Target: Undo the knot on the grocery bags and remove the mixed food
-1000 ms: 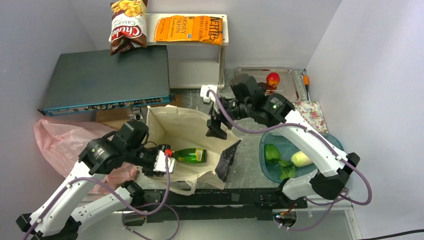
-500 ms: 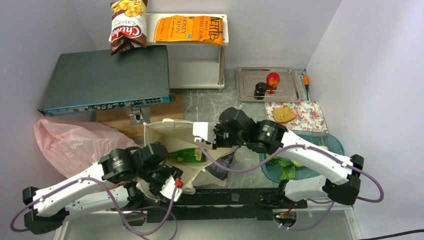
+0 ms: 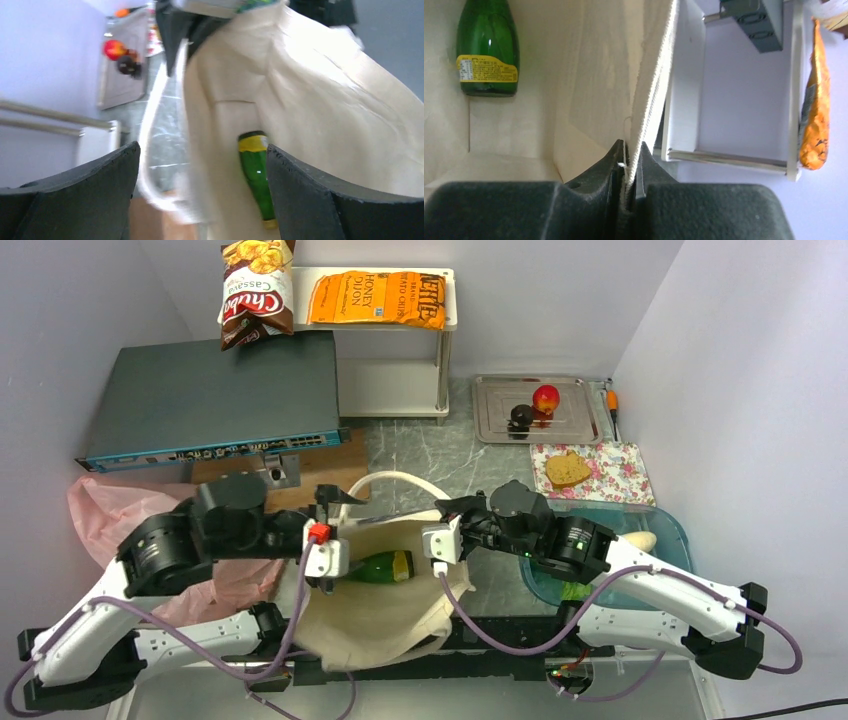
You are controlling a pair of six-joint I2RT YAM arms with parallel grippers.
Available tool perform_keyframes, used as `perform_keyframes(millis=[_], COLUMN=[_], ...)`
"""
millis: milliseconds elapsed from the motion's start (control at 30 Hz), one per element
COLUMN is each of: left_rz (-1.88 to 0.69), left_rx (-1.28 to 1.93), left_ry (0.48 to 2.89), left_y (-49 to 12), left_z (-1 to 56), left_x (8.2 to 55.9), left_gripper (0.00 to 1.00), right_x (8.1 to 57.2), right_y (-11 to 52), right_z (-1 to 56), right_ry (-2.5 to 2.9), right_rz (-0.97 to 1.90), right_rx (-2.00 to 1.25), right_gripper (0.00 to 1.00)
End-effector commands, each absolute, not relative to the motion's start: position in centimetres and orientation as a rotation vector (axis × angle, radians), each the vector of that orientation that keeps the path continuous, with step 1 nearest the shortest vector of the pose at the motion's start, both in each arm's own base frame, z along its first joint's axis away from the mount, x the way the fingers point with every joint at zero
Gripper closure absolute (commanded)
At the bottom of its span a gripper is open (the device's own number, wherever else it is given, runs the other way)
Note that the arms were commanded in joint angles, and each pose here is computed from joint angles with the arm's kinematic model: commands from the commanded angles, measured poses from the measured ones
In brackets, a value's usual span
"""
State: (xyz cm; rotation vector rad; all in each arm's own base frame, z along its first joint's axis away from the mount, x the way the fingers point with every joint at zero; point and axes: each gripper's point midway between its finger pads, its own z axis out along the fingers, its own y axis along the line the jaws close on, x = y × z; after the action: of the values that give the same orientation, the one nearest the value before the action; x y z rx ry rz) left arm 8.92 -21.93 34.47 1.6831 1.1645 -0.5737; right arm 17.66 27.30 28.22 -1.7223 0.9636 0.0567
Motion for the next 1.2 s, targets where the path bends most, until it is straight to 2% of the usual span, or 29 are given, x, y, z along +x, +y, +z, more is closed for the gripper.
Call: perform_keyframes(millis=[0, 133, 300, 467, 667, 767, 867, 933, 1100, 1167], left_rz=[-0.423, -0.384, -0.285, -0.617, -0.731, -0.797, -0.698, -0.578, -0.442, -0.461], left_rx=[1.572, 1.557, 1.445, 1.519, 1.617, 1.718, 1.822, 1.81, 1.64, 1.623], left_ry=[1.253, 1.35, 1.393, 1.331, 1.262, 1.353, 1.587, 1.655, 1.516, 1.531], left_y=[-20.6, -20.1, -19.8, -21.0, -20.4, -20.2, -19.1, -18.4, -18.3, -18.4], left_z=[34.5, 31.1, 31.7, 34.4, 38.4, 36.9, 31.1, 29.0, 30.3, 30.2], left_x=[11.7, 12.5, 15.0, 10.0, 6.9, 5.7, 6.7, 8.2, 10.8, 10.7], left_gripper=[0.02, 0.01, 0.01, 0.01, 0.0, 0.01, 0.1, 0.14, 0.2, 0.29], right_x=[17.5, 17.1, 16.9, 18.0, 18.0, 18.1, 18.6, 18.5, 18.0, 17.6], right_y=[29.3, 29.0, 28.8, 29.8, 30.1, 30.5, 30.6, 30.6, 30.1, 30.2], right_z=[35.3, 35.5, 35.1, 34.0, 32.4, 32.5, 33.6, 34.0, 34.0, 33.8], right_ry=[0.754, 0.781, 0.82, 1.047, 1.232, 1.272, 1.286, 1.278, 1.274, 1.259], right_rz=[0.072, 0.101, 0.127, 0.174, 0.225, 0.243, 0.236, 0.24, 0.248, 0.269], right_rx=[-1.544, -1.557, -1.576, -1.628, -1.661, -1.653, -1.609, -1.601, -1.622, -1.637], right_gripper=[1.0, 1.0, 1.0, 1.0, 1.0, 1.0, 1.0, 1.0, 0.99, 0.95])
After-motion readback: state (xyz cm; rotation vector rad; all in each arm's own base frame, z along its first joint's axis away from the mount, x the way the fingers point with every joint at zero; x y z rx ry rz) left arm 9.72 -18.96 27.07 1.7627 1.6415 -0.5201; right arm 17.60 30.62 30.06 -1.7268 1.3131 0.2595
